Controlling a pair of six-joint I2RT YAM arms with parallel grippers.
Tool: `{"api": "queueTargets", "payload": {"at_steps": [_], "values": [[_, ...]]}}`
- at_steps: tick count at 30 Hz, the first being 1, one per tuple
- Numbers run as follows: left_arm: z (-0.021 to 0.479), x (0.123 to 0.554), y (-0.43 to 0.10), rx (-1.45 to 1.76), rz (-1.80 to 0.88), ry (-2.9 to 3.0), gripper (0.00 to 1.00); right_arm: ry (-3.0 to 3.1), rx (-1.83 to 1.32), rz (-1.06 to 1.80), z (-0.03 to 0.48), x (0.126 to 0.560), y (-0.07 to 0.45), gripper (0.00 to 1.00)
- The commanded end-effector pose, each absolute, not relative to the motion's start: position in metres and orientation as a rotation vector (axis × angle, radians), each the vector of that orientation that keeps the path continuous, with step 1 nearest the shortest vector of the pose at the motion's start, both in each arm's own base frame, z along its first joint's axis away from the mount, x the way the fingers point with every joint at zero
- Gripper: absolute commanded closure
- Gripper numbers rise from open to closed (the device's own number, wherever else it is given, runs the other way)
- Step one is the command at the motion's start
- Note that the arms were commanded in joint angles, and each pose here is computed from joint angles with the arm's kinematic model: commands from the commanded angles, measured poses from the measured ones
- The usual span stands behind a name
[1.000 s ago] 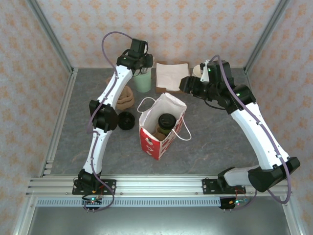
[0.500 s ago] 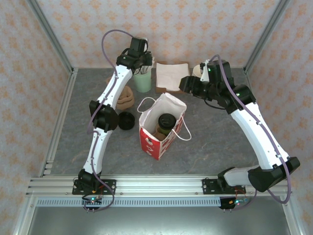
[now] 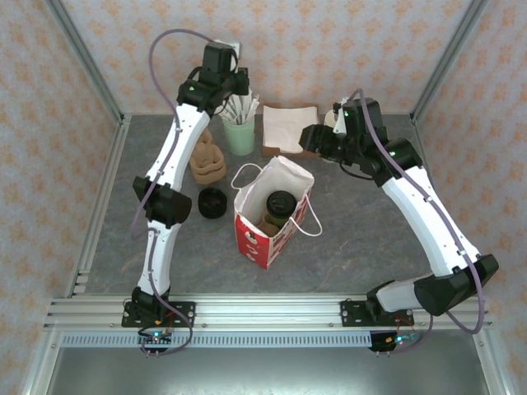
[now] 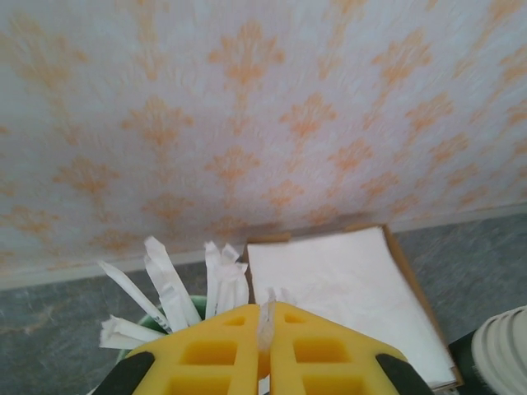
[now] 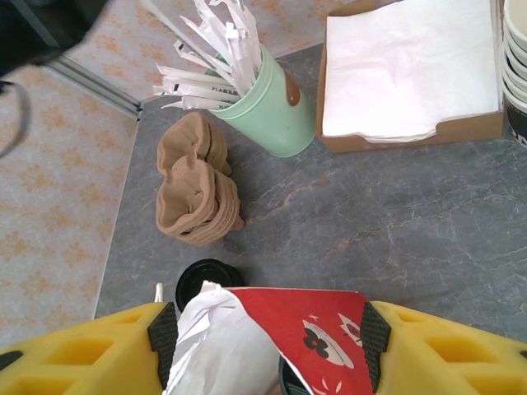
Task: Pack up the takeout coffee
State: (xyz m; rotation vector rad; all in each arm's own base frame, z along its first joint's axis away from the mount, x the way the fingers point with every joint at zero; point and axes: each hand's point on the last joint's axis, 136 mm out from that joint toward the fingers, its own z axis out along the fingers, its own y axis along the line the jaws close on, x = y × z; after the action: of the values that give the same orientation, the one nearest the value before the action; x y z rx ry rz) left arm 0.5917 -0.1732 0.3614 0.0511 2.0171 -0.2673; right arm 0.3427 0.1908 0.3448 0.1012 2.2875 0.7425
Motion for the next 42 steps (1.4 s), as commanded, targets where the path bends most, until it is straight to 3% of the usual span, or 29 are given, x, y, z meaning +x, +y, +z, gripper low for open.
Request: {"api": "queueTargets", "payload": {"at_steps": [1, 13, 18, 28, 42], "values": [[0.413, 0.560, -0.167, 0.086, -0.230, 1.949, 0.91, 2.206, 0.081, 0.722, 0.367, 0.354, 0.190, 0.37], [0.517, 0.442, -0.183, 0.178, -0.270, 1.795, 0.93, 2.161, 0.191, 0.422, 0.348, 0.414, 0.158, 0.36], [0.538, 0.388, -0.183, 0.209, -0.336, 1.761, 0.93, 2.164, 0.196, 0.333, 0.339, 0.449, 0.158, 0.32], [0.537, 0.304, -0.183, 0.269, -0.538, 1.751, 0.93, 2.234, 0.098, 0.275, 0.294, 0.517, 0.189, 0.33], [0.472, 0.254, -0.229, 0.434, -0.836, 1.900, 0.94, 2.351, 0.076, 0.271, 0.225, 0.563, 0.217, 0.34]]}}
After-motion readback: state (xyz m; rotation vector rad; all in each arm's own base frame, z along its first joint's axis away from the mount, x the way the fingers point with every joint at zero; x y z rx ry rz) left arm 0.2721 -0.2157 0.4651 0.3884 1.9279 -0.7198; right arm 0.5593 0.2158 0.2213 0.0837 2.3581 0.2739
